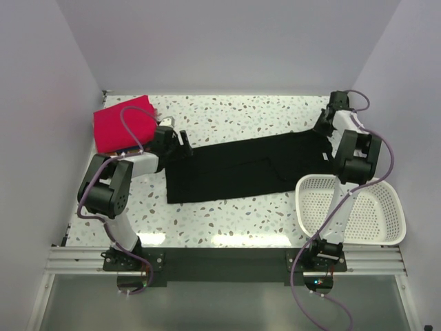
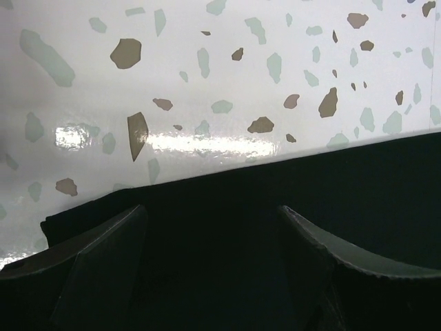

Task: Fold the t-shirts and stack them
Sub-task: Fold the tshirt

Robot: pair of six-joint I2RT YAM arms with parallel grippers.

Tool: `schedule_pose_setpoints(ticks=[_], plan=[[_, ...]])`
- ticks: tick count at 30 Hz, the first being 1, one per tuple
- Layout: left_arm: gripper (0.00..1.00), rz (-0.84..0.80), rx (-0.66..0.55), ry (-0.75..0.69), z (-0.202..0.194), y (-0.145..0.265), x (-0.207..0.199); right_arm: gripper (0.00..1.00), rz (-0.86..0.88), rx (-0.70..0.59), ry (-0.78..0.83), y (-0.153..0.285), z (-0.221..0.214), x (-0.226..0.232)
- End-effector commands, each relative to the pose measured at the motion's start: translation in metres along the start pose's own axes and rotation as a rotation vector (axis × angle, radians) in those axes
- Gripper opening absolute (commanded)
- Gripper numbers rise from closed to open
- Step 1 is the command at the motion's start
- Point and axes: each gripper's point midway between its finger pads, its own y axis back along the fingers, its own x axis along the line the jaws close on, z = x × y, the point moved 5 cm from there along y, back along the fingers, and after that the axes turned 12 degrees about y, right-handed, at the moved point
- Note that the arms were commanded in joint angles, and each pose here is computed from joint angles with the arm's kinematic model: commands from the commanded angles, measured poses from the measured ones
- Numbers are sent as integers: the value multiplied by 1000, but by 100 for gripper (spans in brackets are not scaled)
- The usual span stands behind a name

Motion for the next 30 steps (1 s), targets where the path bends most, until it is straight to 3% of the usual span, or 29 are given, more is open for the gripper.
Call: schedule_pose_setpoints(ticks=[1, 8, 11, 14, 19, 23, 30], plan=[[81, 201, 115, 29, -34, 6, 48, 7, -41, -54, -112, 0, 14, -24], [81, 203, 109, 30, -32, 5, 47, 11, 14, -107, -171, 2, 32, -29], [82, 168, 90, -1, -22, 3, 37, 31, 69, -118, -152, 4, 39, -22], [84, 133, 63, -46, -1, 2, 20, 44, 99, -147, -133, 16, 46, -19], [88, 73, -41, -103, 39, 9, -16, 55, 118, -241, -98, 62, 61, -15], [90, 74, -38, -147, 30, 17, -27, 60, 91, -233, -19, 85, 40, -2], [91, 2, 47, -200, -28, 26, -39, 61, 102, -176, 67, 112, -13, 33]])
